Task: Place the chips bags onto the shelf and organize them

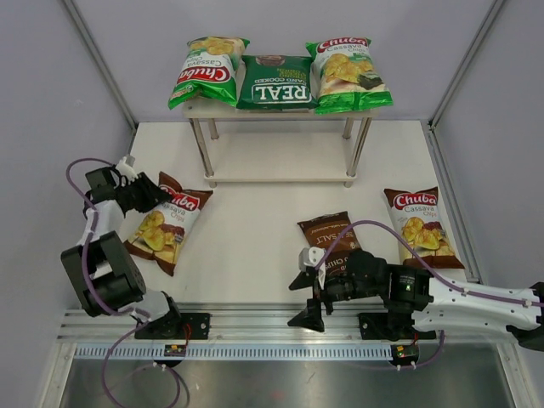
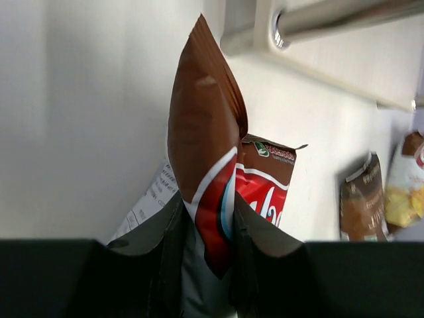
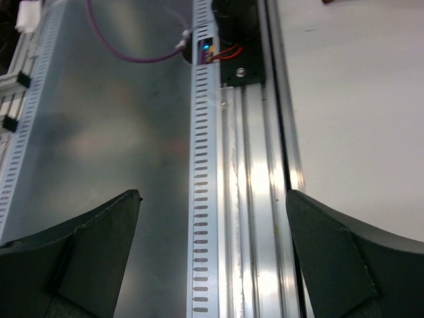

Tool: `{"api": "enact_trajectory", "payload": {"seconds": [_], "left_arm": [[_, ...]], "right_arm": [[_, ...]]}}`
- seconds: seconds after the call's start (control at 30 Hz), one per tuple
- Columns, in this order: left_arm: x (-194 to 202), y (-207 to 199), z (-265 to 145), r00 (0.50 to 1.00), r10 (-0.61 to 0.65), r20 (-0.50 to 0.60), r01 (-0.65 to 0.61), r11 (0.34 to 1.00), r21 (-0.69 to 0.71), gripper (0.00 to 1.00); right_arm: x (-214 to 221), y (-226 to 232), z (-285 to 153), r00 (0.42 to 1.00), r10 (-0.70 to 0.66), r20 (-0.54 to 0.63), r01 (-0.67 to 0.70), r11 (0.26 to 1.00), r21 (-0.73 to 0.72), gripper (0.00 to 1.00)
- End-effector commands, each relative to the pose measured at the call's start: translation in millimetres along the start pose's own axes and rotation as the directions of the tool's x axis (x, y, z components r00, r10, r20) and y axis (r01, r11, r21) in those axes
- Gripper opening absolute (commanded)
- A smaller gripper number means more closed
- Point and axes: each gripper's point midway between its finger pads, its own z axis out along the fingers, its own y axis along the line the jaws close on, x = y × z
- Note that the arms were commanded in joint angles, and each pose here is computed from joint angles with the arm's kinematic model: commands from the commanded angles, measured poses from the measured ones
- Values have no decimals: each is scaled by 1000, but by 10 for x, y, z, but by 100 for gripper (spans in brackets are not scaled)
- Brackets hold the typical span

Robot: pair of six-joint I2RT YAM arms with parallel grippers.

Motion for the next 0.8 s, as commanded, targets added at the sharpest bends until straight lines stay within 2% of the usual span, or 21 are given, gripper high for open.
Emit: {"api": "enact_trajectory", "payload": {"seconds": [0.0,0.1,0.23,0.37,0.4,0.47,0.63,0.67,0.77], "left_arm": [[-421,-190,-273,978,59,201,-43,996,-83,0],[-528,-346,-497,954,69,293,-37,993,-114,0],[-522,-511,-755,921,72,383,-21,990,-136,0],[-473,-755,-1054,878,66,474,-6,992,-126,0],[-407,-796,-1085,881,44,470,11,993,-113,0],[-349,-1006,-1257,865,63,498,-22,996,-86,0],[-45,-1510,-1522,858,49,512,-84,995,45,0],[78,-1714,-1553,866,59,497,-133,985,114,0],[257,-1994,-1585,889,12,458,-147,954,259,0]], "right_arm": [[-267,-341,-52,990,48,132,-76,973,219,100],[-428,-575,-86,962,113,249,-196,921,337,99],[-632,-666,0,915,158,372,-291,896,336,99],[-698,-699,183,893,183,412,-324,896,303,100],[-753,-673,216,894,173,413,-309,906,288,99],[-794,-684,328,895,161,415,-294,914,278,100],[-1054,-704,468,890,99,446,-243,929,278,99],[-1094,-714,483,889,89,449,-236,930,282,99],[-1216,-767,545,885,63,461,-224,926,304,100]]}}
